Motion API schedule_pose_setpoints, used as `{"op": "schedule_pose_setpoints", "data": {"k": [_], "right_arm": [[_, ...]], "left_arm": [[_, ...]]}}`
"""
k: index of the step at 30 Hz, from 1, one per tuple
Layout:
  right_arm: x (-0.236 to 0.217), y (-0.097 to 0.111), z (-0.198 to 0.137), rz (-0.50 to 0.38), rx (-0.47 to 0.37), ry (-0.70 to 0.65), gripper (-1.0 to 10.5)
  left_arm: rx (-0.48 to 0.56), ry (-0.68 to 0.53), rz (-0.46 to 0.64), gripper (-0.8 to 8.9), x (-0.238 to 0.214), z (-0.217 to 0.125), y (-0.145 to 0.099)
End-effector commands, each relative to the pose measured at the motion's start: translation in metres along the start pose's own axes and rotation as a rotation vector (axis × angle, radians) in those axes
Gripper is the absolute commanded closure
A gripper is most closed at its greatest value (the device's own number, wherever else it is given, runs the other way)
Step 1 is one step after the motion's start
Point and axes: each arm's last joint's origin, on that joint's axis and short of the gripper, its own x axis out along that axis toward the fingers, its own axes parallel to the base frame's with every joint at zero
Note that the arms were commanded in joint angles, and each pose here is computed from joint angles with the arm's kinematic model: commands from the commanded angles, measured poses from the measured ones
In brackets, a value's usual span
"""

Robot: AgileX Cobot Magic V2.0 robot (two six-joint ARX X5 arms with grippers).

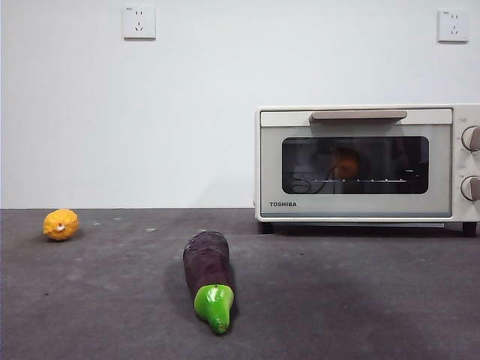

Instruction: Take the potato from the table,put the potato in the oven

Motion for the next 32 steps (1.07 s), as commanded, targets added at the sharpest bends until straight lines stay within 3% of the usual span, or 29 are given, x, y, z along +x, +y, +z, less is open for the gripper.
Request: {"op": "schedule_pose_setpoints", "data": {"k": [1, 14, 27, 32], "right_arm": [[0.003, -0.001, -0.028, -0.033, -0.009, -0.02, 9.5], [0.003, 0.008, -0.117, -0.054, 0.012, 0.09, 9.5], [0.005, 0.011, -0.139, -0.056, 0.028, 0.128, 9.5], [0.002, 0.012, -0.145, -0.099, 0.037, 0.148, 9.5]], "left_arm": [[-0.006, 0.003, 0.006, 8.17, 0.001, -0.003, 0.0], [-0.006, 0.003, 0.006, 8.17, 0.001, -0.003, 0.0], [-0.006, 0.003, 0.006, 8.17, 0.001, -0.003, 0.0], [-0.006, 0.003, 0.006, 8.17, 0.001, -0.003, 0.0]]}}
